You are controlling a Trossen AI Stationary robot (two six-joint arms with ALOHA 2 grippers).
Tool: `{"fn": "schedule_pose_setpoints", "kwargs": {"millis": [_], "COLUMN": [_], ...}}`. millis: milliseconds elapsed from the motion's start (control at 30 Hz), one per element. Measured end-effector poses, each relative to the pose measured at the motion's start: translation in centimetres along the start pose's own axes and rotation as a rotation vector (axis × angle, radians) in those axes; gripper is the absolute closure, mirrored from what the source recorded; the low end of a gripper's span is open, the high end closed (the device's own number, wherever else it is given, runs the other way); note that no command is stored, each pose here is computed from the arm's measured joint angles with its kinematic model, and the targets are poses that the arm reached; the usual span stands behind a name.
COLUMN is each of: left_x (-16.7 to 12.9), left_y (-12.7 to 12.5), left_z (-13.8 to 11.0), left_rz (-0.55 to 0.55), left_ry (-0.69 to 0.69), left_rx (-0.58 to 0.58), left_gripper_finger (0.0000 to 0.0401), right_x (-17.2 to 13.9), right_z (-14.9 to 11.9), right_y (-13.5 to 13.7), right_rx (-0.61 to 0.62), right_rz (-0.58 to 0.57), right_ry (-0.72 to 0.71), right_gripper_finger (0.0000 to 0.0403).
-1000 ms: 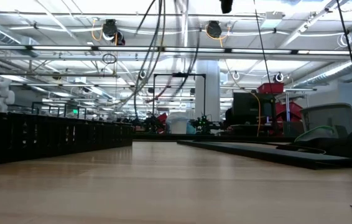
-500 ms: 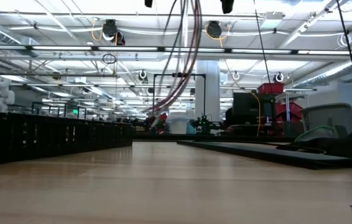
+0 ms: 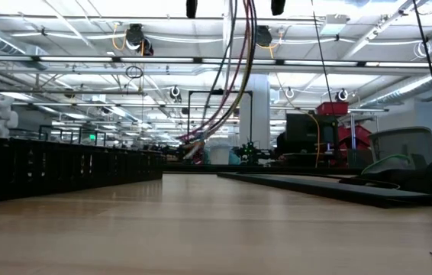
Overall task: Ziptie cables
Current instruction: Wrap the black zip tie on the cables
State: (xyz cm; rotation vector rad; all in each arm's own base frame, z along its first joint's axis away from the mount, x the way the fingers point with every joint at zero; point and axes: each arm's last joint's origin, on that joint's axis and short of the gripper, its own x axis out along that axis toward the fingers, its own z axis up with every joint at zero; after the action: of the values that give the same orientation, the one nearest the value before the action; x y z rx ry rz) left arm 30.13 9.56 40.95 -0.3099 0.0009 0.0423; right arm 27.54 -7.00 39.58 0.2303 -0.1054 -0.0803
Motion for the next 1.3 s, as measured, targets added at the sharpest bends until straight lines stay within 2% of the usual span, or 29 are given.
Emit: {"fn": "schedule_pose_setpoints", "kwargs": {"millis": [133,300,500,767,867,1067,1300], "left_x": [0.8,0.6,0.5,-1.3,-1.9,-1.9,-1.0], "left_y": [0.0,-0.3,-0.1,-0.3,-0.5,-0.2,-0.5], "left_z": [-0.6,0.1,0.2,1.8,1.9,0.4,-0.1], "left_rz": [-0.014,-0.032,-0.027,-0.016,-0.007,0.026,0.000], "left_ry": [0.013,-0.051,-0.047,-0.116,-0.095,0.064,0.066], "left_rx": [-0.004,0.016,0.017,0.095,0.117,0.139,0.166], "left_gripper_finger": [0.0399,0.0398,0.0395,0.0392,0.0392,0.0391,0.0391], "right_x": [0.0,0.0,-0.2,-0.8,-1.2,-2.1,-1.2], "right_z": [-0.1,-0.3,-0.2,-1.3,-0.4,2.0,1.3], "right_y": [-0.1,-0.2,-0.4,-0.6,-0.5,-0.1,0.0], "right_rx": [-0.004,-0.021,-0.022,-0.007,-0.040,-0.073,-0.023], "right_rz": [-0.033,-0.042,-0.059,-0.094,-0.090,-0.064,-0.051], "right_ry": [0.003,0.027,0.027,0.173,0.118,-0.072,-0.056], "right_gripper_finger": [0.0232,0.0232,0.0232,0.0232,0.0232,0.0232,0.0242]}}
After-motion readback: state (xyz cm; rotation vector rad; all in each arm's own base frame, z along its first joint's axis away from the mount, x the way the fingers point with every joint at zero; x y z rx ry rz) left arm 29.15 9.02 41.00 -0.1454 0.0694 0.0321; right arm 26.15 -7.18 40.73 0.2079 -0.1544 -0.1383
